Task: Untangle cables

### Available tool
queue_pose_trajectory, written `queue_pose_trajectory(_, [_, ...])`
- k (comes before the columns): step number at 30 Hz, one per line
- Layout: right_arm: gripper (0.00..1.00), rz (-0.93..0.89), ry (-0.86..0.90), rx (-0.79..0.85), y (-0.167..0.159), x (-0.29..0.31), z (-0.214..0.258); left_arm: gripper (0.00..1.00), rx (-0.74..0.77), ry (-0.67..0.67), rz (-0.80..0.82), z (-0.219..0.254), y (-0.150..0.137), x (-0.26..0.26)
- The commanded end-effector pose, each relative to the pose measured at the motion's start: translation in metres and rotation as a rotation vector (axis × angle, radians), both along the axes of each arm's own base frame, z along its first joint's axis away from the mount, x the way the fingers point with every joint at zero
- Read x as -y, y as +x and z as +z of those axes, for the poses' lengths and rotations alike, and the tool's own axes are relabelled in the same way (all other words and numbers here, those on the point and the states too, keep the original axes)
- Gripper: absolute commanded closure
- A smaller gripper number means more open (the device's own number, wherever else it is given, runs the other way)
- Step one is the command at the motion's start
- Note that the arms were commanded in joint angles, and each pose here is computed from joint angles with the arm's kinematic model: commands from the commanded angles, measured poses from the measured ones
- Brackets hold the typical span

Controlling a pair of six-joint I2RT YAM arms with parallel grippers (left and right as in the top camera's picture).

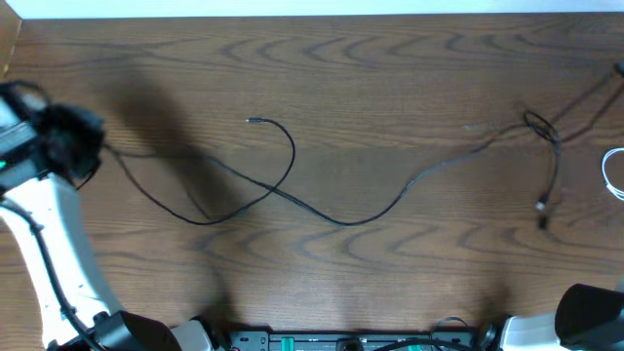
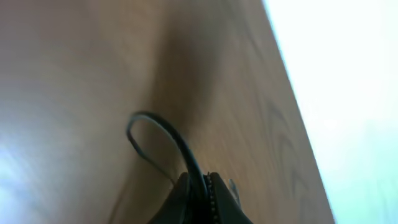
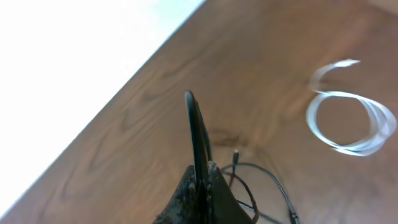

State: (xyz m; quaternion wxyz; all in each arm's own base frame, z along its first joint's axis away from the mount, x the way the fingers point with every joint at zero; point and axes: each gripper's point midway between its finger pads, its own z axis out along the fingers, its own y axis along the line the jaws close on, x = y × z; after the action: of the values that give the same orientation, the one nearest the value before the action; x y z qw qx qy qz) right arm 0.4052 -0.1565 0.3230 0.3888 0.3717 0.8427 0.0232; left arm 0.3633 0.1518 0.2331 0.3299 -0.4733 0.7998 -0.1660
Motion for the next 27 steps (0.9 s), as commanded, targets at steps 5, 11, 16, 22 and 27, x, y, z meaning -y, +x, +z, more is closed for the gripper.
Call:
queue_pose_trajectory(5, [0.99, 0.238, -0.082, -0.013, 0.012, -0.038, 0.006, 0.93, 0.113, 0.056, -0.705, 0.009, 0.026, 0.166])
queue_pose_trajectory(11, [0.99, 0.281, -0.073, -0.039, 0.011, -0.056, 0.000, 0.93, 0.153, 0.098, -1.089, 0.008, 0.004, 0.291])
queue_pose_trajectory(16, [0.99, 0.289, -0.048, -0.089, 0.002, -0.062, -0.009, 0.92, 0.204, 0.099, -1.292, 0.006, -0.016, 0.367])
queue_pose_trajectory(22, [0.99, 0.299, -0.023, -0.149, -0.009, -0.068, -0.019, 0.92, 0.274, 0.079, -1.441, -0.006, -0.027, 0.441])
queue_pose_trajectory(27, [0.99, 0.311, -0.015, -0.172, -0.012, -0.074, -0.023, 0.84, 0.372, 0.116, -1.517, -0.027, -0.021, 0.499])
